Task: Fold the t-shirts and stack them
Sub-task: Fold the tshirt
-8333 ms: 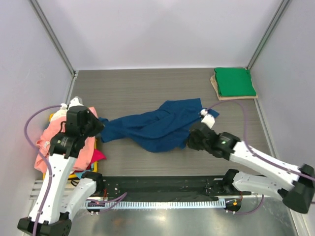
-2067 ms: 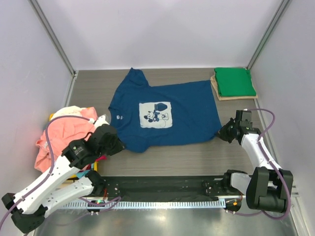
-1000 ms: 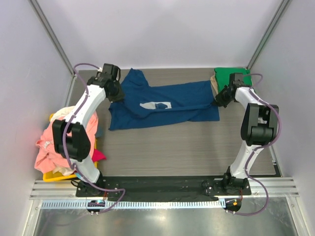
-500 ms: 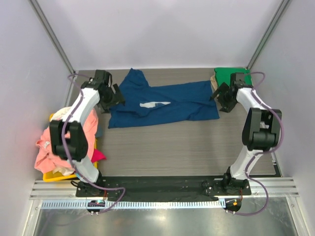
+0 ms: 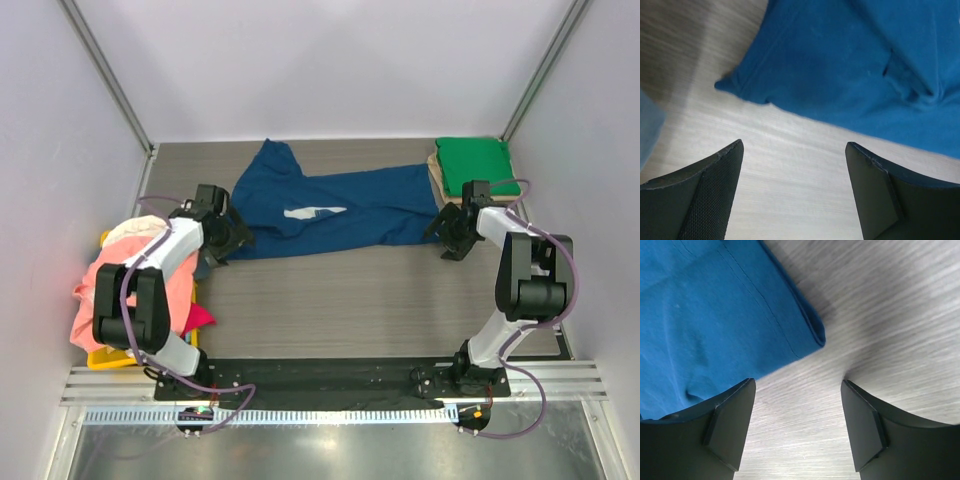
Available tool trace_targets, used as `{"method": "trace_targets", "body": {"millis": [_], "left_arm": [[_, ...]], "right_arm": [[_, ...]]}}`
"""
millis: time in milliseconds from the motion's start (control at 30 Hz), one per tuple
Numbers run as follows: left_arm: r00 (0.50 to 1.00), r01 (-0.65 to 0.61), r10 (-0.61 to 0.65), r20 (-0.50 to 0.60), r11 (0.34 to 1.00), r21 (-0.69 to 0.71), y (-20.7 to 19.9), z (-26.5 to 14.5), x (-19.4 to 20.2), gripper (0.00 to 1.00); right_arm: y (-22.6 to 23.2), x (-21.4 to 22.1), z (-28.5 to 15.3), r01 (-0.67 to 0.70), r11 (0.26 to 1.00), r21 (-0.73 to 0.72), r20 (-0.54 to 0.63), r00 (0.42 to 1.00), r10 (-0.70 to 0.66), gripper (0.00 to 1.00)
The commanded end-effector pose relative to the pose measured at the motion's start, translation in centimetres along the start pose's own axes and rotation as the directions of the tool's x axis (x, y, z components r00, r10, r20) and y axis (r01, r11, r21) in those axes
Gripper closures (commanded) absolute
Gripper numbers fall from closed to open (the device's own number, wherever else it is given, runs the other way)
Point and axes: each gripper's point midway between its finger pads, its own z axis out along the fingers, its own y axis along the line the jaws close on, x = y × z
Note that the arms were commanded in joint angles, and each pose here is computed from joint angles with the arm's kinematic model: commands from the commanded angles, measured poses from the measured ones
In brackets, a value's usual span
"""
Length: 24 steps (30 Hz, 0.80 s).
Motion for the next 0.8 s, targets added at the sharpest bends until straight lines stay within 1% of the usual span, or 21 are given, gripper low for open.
{"method": "trace_targets", "body": {"millis": [0,67,200,233,300,333,400,500,533,567,600,633,667,700,733,767], "left_arm": [[0.995,0.044,-0.045,0.094,0.999,0.015,-0.7,1.3,-2.2,0.17],[0.994,0.052,-0.051,0.096,0.999,-0.012,-0.2,2.4,-2.3,0.17],[0.992,0.082,-0.078,0.098,0.996,-0.042,0.3,4.2,-2.4,0.17],[0.991,0.09,-0.084,0.101,0.995,-0.052,0.5,4.5,-2.5,0.17],[0.99,0.1,-0.093,0.108,0.993,-0.065,0.7,5.4,-2.6,0.18],[0.99,0.104,-0.096,0.105,0.992,-0.074,0.8,5.7,-2.6,0.18],[0.99,0.112,-0.102,0.098,0.988,-0.102,1.3,6.9,-2.5,0.19],[0.988,0.125,-0.115,0.101,0.987,-0.104,0.9,8.0,-2.9,0.28],[0.99,0.123,-0.113,0.089,0.985,-0.119,1.1,8.7,-2.8,0.31],[0.99,0.119,-0.11,0.085,0.985,-0.121,1.0,9.0,-2.9,0.42],[0.991,0.115,-0.105,0.085,0.986,-0.119,0.8,9.2,-3.2,0.55],[0.991,0.108,-0.1,0.089,0.99,-0.093,-0.4,9.1,-4.1,0.71],[0.992,0.097,-0.09,0.087,0.992,-0.084,-0.9,8.9,-4.5,0.95],[0.993,0.091,-0.084,0.08,0.993,-0.081,-1.4,8.3,-4.9,1.0],[0.989,0.089,-0.084,0.121,0.995,-0.038,-3.1,6.6,-6.8,1.0],[0.987,0.075,-0.071,0.144,0.997,-0.026,-3.8,5.4,-7.8,1.0]], "right_arm": [[1.0,-1.5,0.6,0.019,0.999,-0.032,0.045,0.999,-0.017,0.26],[0.8,-1.5,1.5,0.01,1.0,-0.024,0.029,1.0,-0.009,0.3],[1.0,-2.5,2.6,-0.001,1.0,-0.019,0.047,0.999,0.002,0.39],[1.0,-2.6,2.9,0.001,1.0,-0.016,0.047,0.999,0.0,0.44],[1.0,-3.1,3.5,-0.001,1.0,-0.013,0.053,0.999,0.001,0.5],[1.0,-3.2,3.6,0.001,1.0,-0.009,0.056,0.998,0.0,0.54],[1.0,-3.5,4.2,0.001,1.0,-0.003,0.055,0.998,-0.001,0.59],[1.4,-4.0,4.8,0.003,1.0,-0.015,0.059,0.998,-0.002,0.79],[1.5,-3.9,4.9,0.003,1.0,-0.017,0.052,0.999,-0.002,0.9],[1.6,-4.0,5.0,0.002,1.0,-0.021,0.051,0.999,-0.001,0.94],[1.9,-4.4,5.1,0.001,1.0,-0.026,0.055,0.998,0.0,0.97],[2.1,-4.6,5.0,-0.001,1.0,-0.028,0.057,0.998,0.003,0.99],[2.8,-4.8,4.9,-0.007,0.999,-0.047,0.051,0.999,0.009,0.99],[4.0,-5.8,4.3,-0.001,0.997,-0.076,0.062,0.998,0.006,0.99],[4.9,-6.5,3.5,0.013,0.995,-0.1,0.068,0.998,-0.006,0.99],[5.8,-7.3,2.4,0.033,0.993,-0.117,0.093,0.995,-0.022,0.99]]}}
